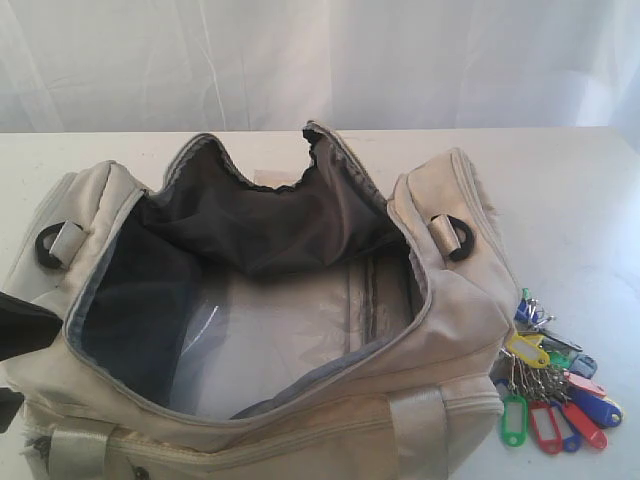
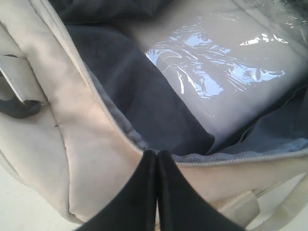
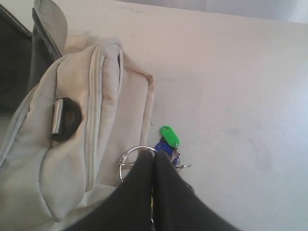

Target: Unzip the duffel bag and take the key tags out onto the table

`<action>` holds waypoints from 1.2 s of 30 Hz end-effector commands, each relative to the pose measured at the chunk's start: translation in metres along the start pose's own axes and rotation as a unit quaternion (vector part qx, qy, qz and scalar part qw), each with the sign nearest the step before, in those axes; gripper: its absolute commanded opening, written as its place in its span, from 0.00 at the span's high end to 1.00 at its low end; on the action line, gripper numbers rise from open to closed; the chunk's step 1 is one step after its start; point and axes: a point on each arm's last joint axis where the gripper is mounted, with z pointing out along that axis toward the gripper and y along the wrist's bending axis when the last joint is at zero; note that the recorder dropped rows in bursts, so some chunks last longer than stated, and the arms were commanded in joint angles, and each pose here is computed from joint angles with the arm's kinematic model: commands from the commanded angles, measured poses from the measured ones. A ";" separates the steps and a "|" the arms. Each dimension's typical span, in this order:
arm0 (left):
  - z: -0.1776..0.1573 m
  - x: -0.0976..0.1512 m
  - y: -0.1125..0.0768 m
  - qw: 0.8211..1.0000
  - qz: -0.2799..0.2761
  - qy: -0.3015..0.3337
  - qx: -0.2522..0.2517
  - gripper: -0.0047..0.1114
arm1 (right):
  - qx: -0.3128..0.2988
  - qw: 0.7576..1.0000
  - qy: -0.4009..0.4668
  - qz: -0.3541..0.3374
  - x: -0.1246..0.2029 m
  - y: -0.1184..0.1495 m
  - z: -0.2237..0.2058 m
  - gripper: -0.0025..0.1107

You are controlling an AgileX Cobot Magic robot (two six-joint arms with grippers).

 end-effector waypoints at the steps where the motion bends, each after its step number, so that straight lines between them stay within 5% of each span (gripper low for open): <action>1: -0.007 0.001 -0.003 1.000 0.006 -0.013 0.005 0.96 | -0.001 1.000 0.001 0.005 0.002 0.000 0.000 0.98; 12: -0.062 0.016 -0.001 0.989 -0.012 -0.138 -0.059 0.96 | -0.001 1.000 0.001 0.005 0.002 0.000 0.000 0.98; 20: -0.088 0.054 -0.006 0.956 -0.015 -0.248 -0.156 0.96 | -0.001 1.000 0.000 0.005 0.001 0.000 0.000 0.98; 27: -0.073 0.086 -0.010 0.911 -0.042 -0.369 -0.179 0.96 | -0.001 1.000 0.000 0.005 0.001 0.000 0.000 0.98; 36: -0.018 0.116 -0.002 0.911 -0.154 -0.355 -0.143 0.96 | -0.001 1.000 -0.001 0.004 0.002 0.000 -0.001 0.98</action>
